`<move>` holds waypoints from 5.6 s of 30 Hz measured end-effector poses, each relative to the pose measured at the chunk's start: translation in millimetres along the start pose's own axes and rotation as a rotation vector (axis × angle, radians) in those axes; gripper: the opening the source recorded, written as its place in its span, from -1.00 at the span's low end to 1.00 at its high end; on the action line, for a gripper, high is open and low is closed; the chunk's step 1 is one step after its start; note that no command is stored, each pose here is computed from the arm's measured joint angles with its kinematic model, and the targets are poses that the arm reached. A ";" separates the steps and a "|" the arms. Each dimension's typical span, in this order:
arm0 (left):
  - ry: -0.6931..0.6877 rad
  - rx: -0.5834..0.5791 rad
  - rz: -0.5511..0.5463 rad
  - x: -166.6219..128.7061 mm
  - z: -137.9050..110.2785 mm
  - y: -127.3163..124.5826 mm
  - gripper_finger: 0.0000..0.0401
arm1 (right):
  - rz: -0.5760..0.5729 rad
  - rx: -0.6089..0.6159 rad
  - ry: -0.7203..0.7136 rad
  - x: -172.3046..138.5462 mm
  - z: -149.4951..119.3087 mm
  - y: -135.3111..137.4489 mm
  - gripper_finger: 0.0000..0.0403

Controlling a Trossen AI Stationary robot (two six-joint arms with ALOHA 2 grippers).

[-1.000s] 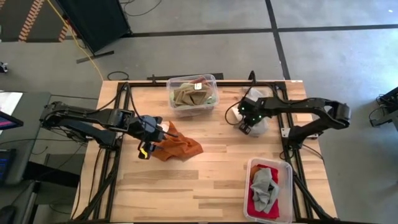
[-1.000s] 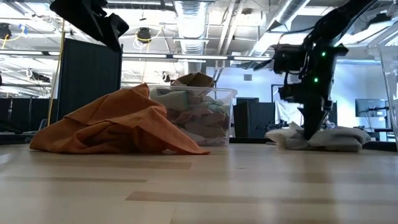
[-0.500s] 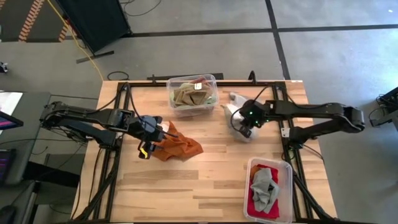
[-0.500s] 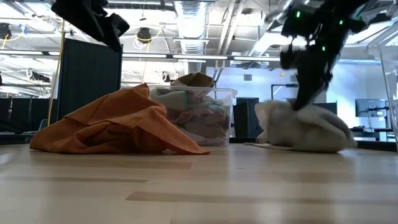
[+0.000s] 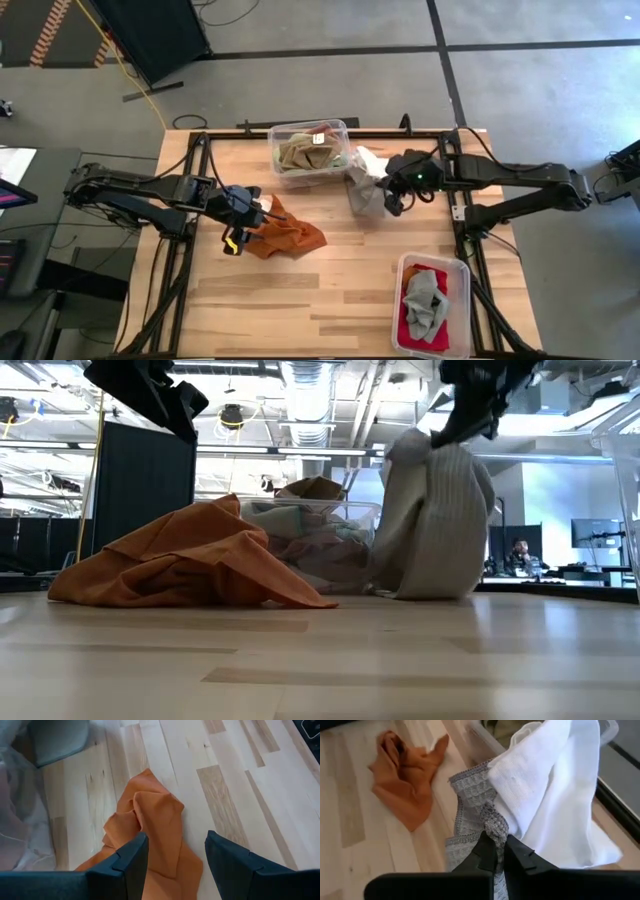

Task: Sort towels by color in basket
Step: Put the white towel into the top transparent bin

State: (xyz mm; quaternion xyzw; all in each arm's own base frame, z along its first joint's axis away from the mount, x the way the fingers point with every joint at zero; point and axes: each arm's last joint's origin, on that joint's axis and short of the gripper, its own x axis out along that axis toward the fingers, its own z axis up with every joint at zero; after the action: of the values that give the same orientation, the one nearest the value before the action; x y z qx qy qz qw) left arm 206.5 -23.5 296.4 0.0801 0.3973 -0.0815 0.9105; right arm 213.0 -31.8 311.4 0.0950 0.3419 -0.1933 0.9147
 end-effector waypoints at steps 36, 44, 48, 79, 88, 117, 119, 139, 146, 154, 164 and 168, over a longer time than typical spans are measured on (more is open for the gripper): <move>0.005 -0.041 -0.005 0.1 -0.5 -0.2 -0.07 | -0.012 -0.067 0.477 103.7 -44.8 40.1 0.54; 0.005 -0.041 -0.005 0.1 -0.4 -0.2 -0.07 | -0.084 -0.087 0.593 140.3 -60.7 32.3 0.54; 0.005 -0.041 -0.004 0.1 -0.4 -0.2 -0.07 | -0.112 -0.099 0.632 153.9 -68.8 31.7 0.54; 0.005 -0.049 -0.001 0.0 -0.3 -0.1 -0.07 | -0.027 -0.010 0.218 68.2 -17.6 29.6 -0.87; 0.004 -0.049 -0.001 0.0 -0.3 -0.1 -0.07 | 0.007 -0.029 -0.080 35.3 6.5 33.7 -0.87; -0.007 -0.048 -0.003 0.1 0.8 0.0 -0.07 | -0.118 -0.121 -0.299 88.4 133.9 -32.4 -0.87; -0.007 -0.045 -0.003 0.1 0.8 0.0 -0.07 | -0.135 -0.113 -0.259 105.5 130.4 -39.6 -0.87; -0.011 -0.033 0.002 0.1 1.2 0.3 -0.07 | -0.072 0.023 0.037 234.4 77.1 -83.3 -0.82; -0.011 -0.038 0.002 0.1 1.2 0.2 -0.07 | -0.039 0.058 0.050 230.3 77.0 -82.2 -0.79; 0.010 -0.049 -0.002 0.1 -0.9 -0.1 -0.07 | -0.013 0.018 0.019 197.6 90.3 -66.0 -0.62; 0.009 -0.060 -0.006 0.1 -0.8 -0.2 -0.07 | -0.034 -0.016 -0.117 142.4 113.8 -45.0 -0.20; 0.009 -0.060 -0.006 0.1 -0.8 -0.2 -0.07 | -0.024 -0.021 -0.171 129.4 120.1 -38.7 -0.09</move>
State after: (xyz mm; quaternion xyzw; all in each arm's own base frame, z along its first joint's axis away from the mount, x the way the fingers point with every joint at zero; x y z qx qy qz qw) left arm 205.9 -23.5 295.8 0.0519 0.4040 -0.0718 0.9104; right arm 357.0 -141.0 313.9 0.0645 0.2658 -0.2082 0.9391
